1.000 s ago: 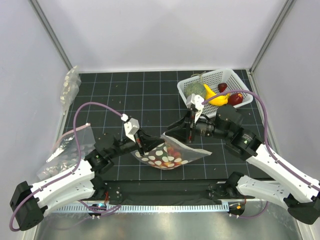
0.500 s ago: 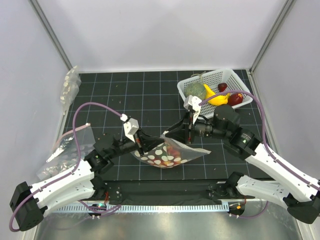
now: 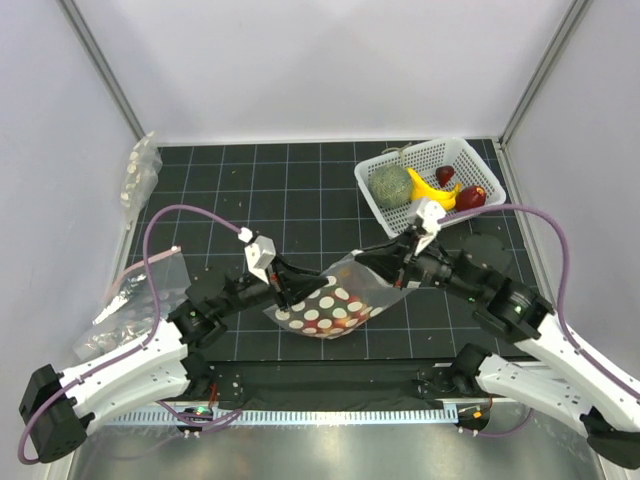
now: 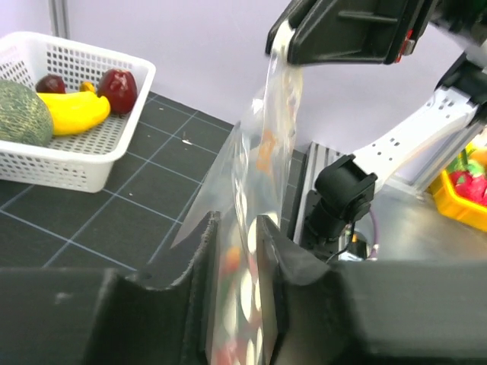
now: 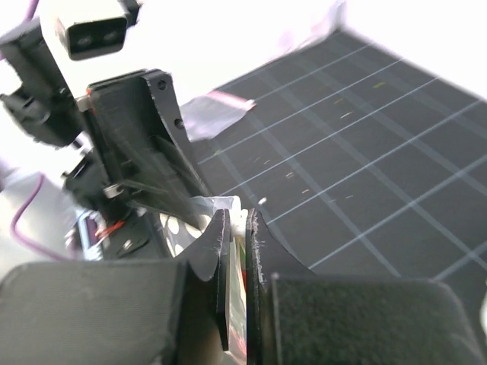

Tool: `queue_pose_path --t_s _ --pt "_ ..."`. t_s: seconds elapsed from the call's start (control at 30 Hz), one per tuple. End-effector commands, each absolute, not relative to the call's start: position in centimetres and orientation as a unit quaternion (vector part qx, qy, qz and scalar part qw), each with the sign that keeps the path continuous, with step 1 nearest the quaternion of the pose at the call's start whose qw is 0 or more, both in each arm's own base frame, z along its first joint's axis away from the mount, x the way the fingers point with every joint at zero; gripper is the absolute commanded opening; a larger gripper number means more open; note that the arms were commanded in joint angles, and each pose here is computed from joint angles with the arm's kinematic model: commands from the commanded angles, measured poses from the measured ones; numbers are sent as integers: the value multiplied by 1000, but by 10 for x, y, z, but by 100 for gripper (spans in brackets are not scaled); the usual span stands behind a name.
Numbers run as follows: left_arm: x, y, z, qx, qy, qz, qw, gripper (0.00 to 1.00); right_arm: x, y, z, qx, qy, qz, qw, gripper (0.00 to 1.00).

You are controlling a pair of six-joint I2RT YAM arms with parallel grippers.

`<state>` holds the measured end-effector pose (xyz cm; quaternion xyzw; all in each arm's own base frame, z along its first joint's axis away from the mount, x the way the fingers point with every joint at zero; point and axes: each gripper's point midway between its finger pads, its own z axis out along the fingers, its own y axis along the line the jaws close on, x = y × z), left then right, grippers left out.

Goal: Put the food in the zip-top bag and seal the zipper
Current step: Zip the zipper food storage bag at the center of the board.

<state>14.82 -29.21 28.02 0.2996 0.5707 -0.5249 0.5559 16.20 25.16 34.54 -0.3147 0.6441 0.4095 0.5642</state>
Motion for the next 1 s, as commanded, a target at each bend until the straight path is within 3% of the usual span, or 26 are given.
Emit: queue_pose_path --t_s 0.0,0.1,0.2,0.5,0.97 --pt "148 -288 307 294 536 -529 588 32 173 228 383 -254 605 391 645 1" --pt "143 -288 309 305 525 -535 588 62 165 238 378 -290 600 404 626 1" --pt "140 -287 314 311 514 -535 594 76 160 259 369 -335 612 420 580 1" --pt "140 -285 328 318 494 -528 613 82 139 291 376 -401 588 484 509 1" --pt "140 -277 335 318 484 -513 634 84 124 298 370 -436 575 505 473 1"
